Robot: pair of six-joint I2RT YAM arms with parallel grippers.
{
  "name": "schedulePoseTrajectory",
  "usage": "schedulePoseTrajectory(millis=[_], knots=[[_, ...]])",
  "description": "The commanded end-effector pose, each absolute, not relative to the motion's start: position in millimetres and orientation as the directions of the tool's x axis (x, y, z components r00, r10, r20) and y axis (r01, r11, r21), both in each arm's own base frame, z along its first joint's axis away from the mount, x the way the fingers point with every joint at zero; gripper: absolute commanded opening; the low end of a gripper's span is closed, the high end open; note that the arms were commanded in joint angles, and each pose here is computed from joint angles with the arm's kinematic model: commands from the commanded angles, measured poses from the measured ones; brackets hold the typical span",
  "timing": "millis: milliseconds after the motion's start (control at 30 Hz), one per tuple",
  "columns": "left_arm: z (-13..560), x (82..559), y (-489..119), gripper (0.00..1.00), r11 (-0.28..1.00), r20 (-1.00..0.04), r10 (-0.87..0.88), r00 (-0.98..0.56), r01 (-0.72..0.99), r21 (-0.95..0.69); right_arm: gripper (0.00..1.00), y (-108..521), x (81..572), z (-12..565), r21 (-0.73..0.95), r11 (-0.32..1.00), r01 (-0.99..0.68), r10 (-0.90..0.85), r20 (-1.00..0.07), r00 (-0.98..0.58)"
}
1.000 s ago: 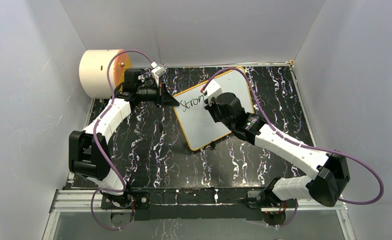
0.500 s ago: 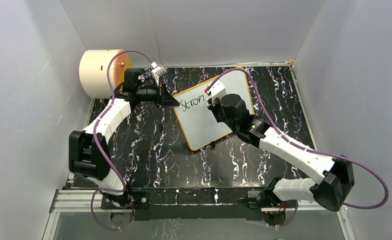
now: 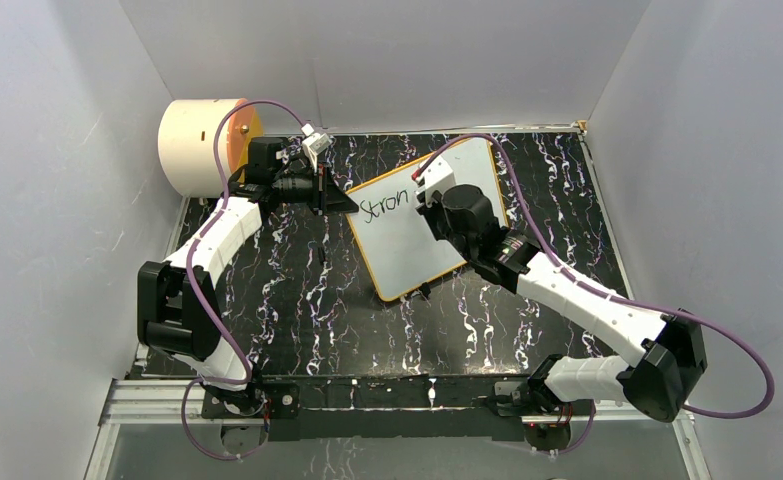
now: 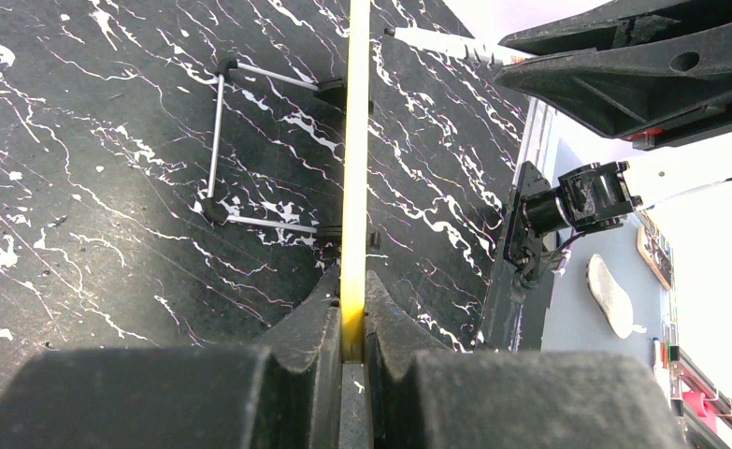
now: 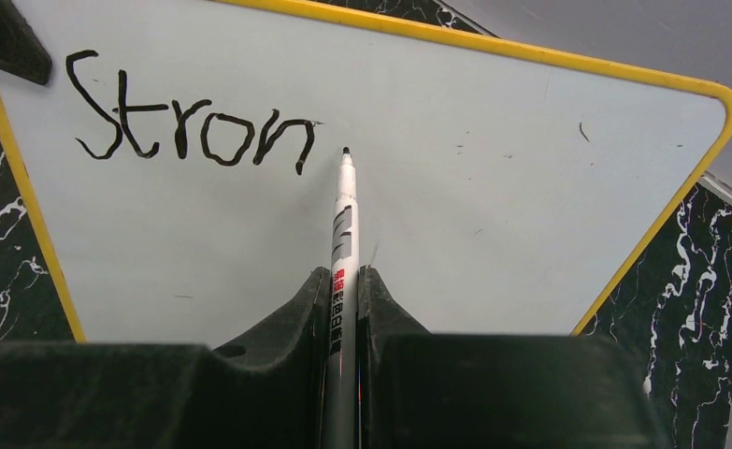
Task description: Write a sentence on the whiteboard
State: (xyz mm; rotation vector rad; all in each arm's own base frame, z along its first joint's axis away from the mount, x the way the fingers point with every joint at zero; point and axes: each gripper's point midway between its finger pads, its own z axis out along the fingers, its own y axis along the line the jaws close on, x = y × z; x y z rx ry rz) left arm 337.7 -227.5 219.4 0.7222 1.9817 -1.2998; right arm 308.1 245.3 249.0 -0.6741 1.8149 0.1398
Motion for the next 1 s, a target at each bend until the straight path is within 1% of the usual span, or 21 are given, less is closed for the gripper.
schedulePoseTrajectory(millis=[0,433,967], knots=[[217.6,327.4,-227.1,0.00,0.343,-0.764,0.111,-0.635,0.746,-0.571,0.00,249.6,318.5,273.9,-0.214,0.848,-0.484,-0.315,-0.939,-0.137],[218.5,326.5,-227.6,0.00,0.336,-0.764,0.110,-0.635,0.748,-0.573,0.00,251.6,326.4,268.6,-0.218,0.848,-0.483,-0.324,-0.935,-0.146],[218.8,326.0,-228.2,0.00,0.329,-0.763,0.111,-0.637,0.748,-0.577,0.00,260.4,330.5,275.5,-0.213,0.840,-0.499,-0.314,-0.941,-0.125]])
